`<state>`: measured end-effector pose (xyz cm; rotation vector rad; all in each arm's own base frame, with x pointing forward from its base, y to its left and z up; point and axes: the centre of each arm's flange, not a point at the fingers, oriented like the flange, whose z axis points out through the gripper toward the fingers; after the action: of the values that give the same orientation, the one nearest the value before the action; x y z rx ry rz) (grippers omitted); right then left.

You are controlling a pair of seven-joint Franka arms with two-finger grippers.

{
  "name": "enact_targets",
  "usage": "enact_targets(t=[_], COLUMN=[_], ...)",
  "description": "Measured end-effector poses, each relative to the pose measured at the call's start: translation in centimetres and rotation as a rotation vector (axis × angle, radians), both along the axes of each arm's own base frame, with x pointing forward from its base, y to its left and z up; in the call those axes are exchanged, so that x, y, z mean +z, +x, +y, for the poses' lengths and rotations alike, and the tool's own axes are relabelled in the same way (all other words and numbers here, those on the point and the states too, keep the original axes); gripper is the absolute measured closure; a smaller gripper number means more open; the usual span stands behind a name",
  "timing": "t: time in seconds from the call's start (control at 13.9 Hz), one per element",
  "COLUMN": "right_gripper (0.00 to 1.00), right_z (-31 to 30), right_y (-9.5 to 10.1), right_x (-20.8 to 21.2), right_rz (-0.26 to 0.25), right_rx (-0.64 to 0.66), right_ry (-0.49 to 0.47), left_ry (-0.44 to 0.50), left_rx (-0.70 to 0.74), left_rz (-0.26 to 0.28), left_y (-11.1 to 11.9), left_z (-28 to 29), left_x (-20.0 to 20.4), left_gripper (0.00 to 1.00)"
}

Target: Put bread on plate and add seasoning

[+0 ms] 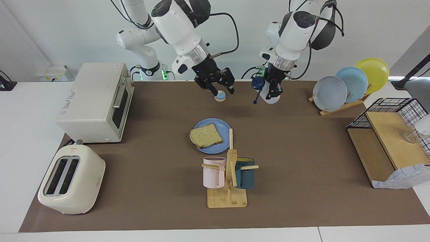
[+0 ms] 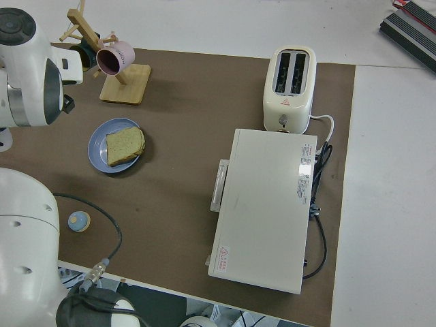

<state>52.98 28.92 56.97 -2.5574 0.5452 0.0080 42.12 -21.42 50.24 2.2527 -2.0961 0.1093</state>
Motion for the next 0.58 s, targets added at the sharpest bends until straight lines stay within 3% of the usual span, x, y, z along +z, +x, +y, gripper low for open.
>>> enact_targets(t=[0.07,0.14,0.29,0.58], right_gripper=[0.00,0.00,0.00,0.00], right_z=[-2.4,-4.8,-10.2,-22.6], right_y=[0.9,1.6,2.6,3.6], right_x=[-0.2,-0.6,-1.6,0.3], right_rz=[0.000,-0.017,-0.036,0.013], right_rx=[0.017,0.048,0.180,0.312], right_ry=[-0.022,-0.074,-0.248,-0.461], left_ry=[0.026,0.064,0.128,0.260], left_rx=[-0.007,-0.013,-0.028,-0.031], left_rz=[-0.017,-0.044,-0.097,-0.167], left_y=[0.1,0.2,0.5,2.3], left_z=[0.1,0.2,-0.9,-5.5], left_x=[0.1,0.3,1.0,0.5], left_gripper=[0.54,0.54,0.54,0.54])
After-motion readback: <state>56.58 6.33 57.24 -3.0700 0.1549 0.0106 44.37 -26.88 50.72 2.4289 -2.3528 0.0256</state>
